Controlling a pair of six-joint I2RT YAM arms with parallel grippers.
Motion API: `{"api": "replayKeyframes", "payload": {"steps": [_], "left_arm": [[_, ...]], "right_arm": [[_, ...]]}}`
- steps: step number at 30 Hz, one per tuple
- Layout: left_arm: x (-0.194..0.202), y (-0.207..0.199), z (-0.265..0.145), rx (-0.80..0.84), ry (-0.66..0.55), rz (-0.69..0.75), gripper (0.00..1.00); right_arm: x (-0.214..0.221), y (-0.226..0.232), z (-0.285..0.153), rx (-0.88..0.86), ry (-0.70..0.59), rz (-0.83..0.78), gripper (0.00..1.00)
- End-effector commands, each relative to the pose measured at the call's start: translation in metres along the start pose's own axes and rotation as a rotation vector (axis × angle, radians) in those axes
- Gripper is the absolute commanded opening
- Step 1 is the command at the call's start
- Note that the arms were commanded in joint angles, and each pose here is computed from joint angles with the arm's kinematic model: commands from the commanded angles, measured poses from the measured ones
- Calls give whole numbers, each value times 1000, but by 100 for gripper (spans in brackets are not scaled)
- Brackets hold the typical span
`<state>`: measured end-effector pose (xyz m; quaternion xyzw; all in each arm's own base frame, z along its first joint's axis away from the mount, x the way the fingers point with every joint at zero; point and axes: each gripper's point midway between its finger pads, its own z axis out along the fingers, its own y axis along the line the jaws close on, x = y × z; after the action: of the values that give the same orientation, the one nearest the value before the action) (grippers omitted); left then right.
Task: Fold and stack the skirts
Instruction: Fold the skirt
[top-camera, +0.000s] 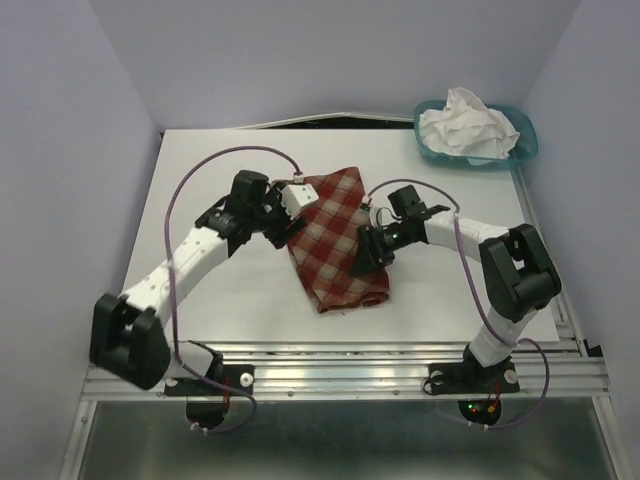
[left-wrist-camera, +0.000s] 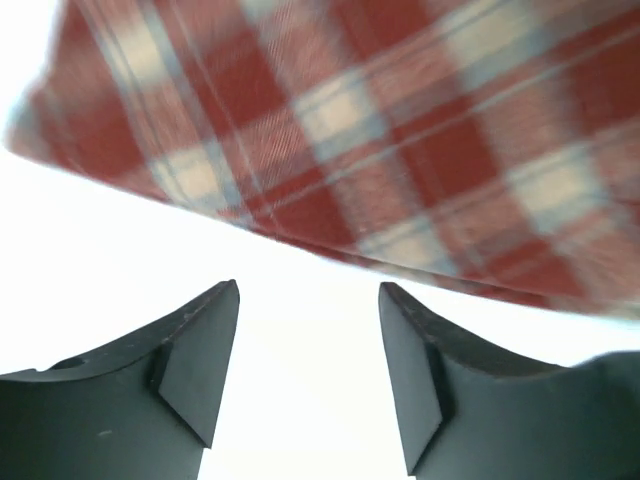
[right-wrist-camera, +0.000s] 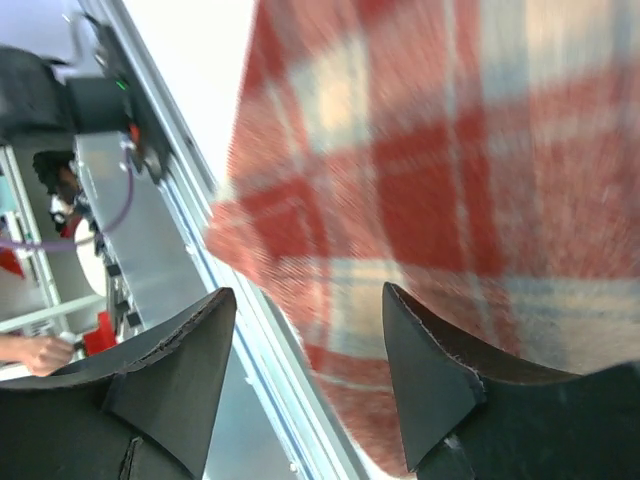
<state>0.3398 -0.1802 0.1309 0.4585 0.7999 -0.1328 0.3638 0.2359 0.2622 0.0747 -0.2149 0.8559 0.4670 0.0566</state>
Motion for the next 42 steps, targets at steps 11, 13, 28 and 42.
{"api": "replayKeyframes", "payload": {"steps": [11, 13, 28, 42], "left_arm": [[14, -134, -32, -138, -101, 579, 75], [31, -137, -26, -169, -70, 634, 76], [60, -190, 1, -164, -111, 882, 99], [64, -204, 33, -238, -87, 948, 94]], "right_arm": [[-91, -18, -7, 168, -109, -195, 57], [-87, -34, 4, 172, -77, -196, 56], [-56, -91, 35, 236, 21, -66, 51], [-51, -98, 39, 239, 43, -52, 50]]}}
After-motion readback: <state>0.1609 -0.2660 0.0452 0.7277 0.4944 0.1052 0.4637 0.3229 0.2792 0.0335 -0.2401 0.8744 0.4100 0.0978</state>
